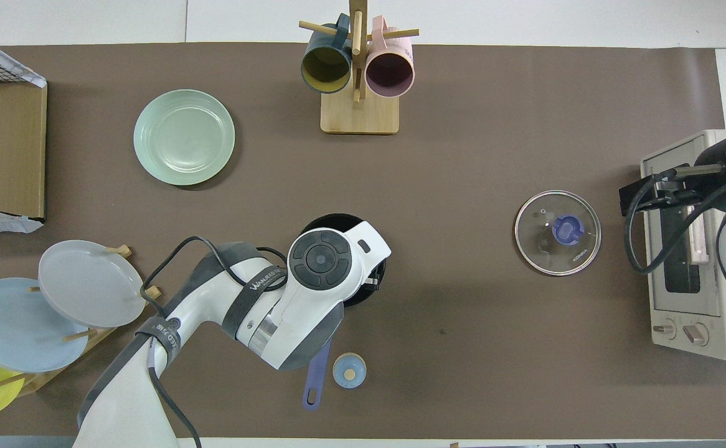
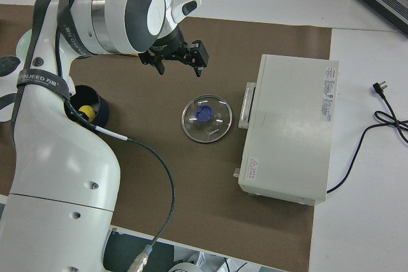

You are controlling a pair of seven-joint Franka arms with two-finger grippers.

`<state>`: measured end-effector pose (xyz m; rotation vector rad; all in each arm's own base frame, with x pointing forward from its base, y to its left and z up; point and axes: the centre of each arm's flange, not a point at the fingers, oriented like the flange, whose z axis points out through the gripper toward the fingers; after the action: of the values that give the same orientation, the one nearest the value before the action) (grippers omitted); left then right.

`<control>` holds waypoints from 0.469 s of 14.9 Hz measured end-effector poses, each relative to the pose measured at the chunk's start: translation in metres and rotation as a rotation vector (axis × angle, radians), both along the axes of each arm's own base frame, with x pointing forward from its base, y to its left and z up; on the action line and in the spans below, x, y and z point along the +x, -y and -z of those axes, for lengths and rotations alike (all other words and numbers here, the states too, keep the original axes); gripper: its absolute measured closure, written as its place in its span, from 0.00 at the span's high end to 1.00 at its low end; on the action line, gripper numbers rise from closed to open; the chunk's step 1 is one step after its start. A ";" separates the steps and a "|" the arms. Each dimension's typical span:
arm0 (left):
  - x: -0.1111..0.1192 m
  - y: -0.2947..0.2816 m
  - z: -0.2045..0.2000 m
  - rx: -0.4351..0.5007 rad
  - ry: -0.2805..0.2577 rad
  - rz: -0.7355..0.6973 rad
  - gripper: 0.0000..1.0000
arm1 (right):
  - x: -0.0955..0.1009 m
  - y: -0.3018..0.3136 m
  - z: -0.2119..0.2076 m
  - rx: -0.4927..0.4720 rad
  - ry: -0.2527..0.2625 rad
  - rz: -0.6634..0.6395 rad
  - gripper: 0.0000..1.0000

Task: Transfer potato from pot to plate
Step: 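Close the left gripper on the yellow potato inside the saucepan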

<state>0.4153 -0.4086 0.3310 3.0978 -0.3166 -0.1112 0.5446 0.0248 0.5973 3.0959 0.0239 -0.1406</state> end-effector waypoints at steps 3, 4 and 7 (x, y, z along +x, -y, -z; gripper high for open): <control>0.001 0.000 -0.003 -0.001 0.001 -0.001 0.56 | 0.000 0.001 0.000 0.000 0.000 0.003 1.00; 0.003 0.000 -0.007 0.000 0.000 -0.002 0.56 | 0.000 0.003 0.000 0.000 0.000 0.005 1.00; 0.016 -0.005 -0.027 0.000 0.002 -0.023 0.56 | 0.000 0.008 0.000 0.000 0.000 0.014 1.00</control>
<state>0.4315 -0.4039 0.3576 3.1007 -0.2811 -0.1075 0.5449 0.0171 0.5973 3.0966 0.0020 -0.1411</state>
